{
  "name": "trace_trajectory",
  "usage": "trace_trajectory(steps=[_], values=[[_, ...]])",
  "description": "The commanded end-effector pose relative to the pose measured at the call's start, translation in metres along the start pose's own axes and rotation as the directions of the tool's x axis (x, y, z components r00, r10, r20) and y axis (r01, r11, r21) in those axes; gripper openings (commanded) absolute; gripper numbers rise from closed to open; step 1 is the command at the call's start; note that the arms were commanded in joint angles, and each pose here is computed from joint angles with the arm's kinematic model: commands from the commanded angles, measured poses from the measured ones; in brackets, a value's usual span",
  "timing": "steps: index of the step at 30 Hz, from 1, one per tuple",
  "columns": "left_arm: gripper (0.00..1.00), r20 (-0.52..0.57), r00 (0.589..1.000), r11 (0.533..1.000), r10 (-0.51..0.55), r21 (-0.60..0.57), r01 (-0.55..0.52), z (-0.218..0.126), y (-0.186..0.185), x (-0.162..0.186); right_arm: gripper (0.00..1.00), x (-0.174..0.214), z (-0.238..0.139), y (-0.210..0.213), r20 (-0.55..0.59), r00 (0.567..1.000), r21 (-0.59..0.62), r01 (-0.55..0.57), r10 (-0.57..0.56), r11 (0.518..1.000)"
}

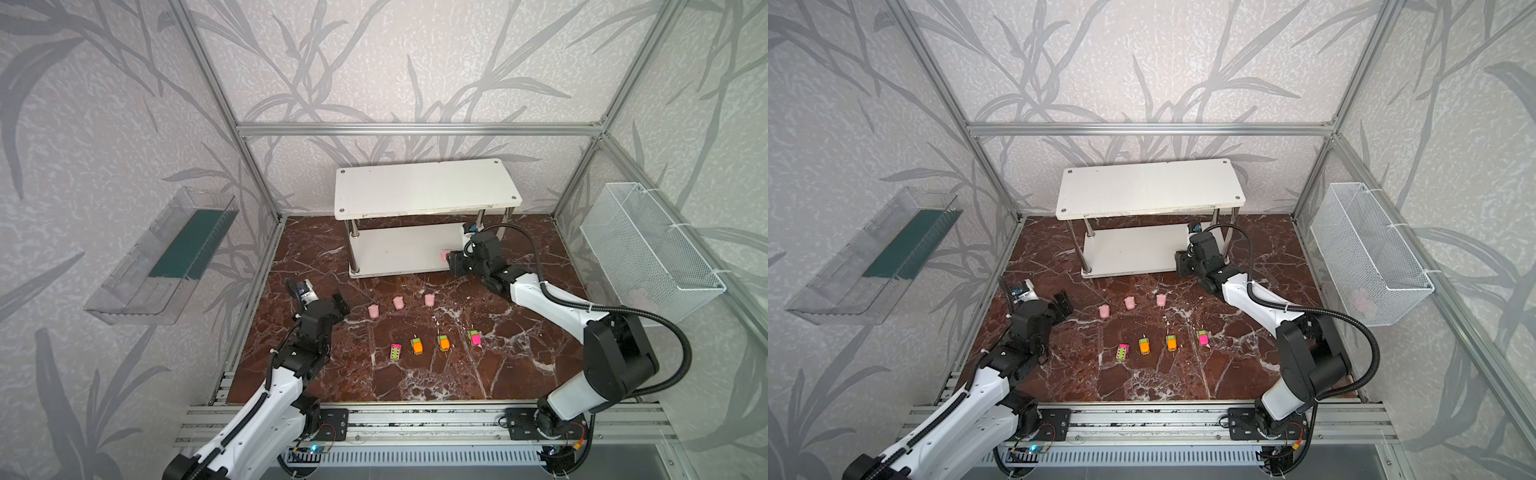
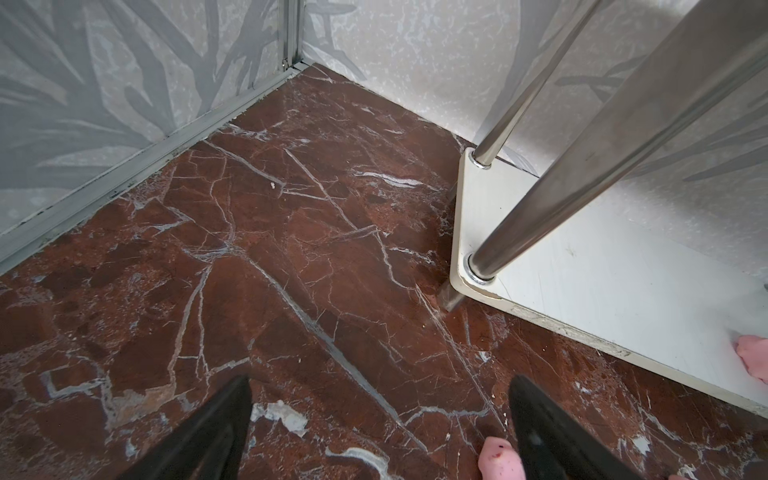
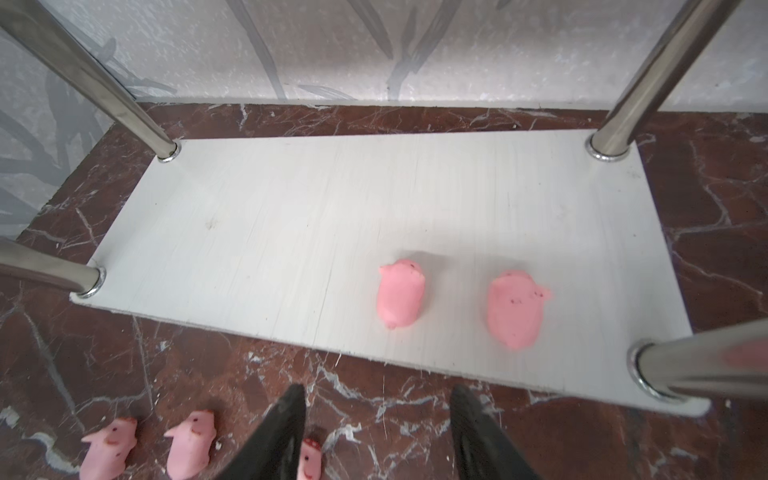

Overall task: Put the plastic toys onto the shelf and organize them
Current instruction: 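Move the right gripper back over the remaining pink pigs on the floor, then lower the right gripper onto the next pink pig and close it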

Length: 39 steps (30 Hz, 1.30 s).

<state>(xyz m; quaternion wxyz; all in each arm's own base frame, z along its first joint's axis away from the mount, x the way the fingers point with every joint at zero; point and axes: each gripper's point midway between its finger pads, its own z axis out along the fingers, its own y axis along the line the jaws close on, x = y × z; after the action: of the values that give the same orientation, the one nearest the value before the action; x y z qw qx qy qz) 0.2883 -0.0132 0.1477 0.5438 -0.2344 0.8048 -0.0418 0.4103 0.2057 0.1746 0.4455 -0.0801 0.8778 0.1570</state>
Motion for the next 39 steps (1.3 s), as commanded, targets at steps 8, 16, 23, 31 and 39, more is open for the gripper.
trace_trajectory(steps=[8, 16, 23, 31, 39], values=[[0.94, 0.008, 1.000, 1.000, -0.008, -0.002, 0.008, 0.001, 0.001, 0.000, 0.65, 0.072, -0.041, 0.046, -0.087, 0.996, -0.101, 0.028, -0.037, 0.994], [0.94, -0.005, 1.000, 1.000, -0.008, 0.007, 0.008, 0.003, -0.001, 0.003, 0.69, 0.122, -0.020, 0.069, -0.165, 0.986, -0.086, 0.011, -0.025, 0.996], [0.94, -0.008, 1.000, 1.000, -0.015, 0.003, 0.015, 0.001, 0.002, 0.005, 0.70, 0.137, 0.007, 0.076, -0.203, 0.979, -0.045, -0.001, -0.008, 0.999], [0.94, -0.010, 1.000, 1.000, -0.015, -0.007, 0.015, 0.000, 0.006, 0.008, 0.69, 0.141, 0.025, 0.073, -0.204, 0.979, 0.015, 0.004, 0.000, 1.000], [0.94, -0.010, 1.000, 1.000, -0.017, -0.006, 0.016, 0.001, 0.005, 0.008, 0.64, 0.151, 0.040, 0.069, -0.238, 0.971, 0.062, 0.024, -0.009, 0.998]])
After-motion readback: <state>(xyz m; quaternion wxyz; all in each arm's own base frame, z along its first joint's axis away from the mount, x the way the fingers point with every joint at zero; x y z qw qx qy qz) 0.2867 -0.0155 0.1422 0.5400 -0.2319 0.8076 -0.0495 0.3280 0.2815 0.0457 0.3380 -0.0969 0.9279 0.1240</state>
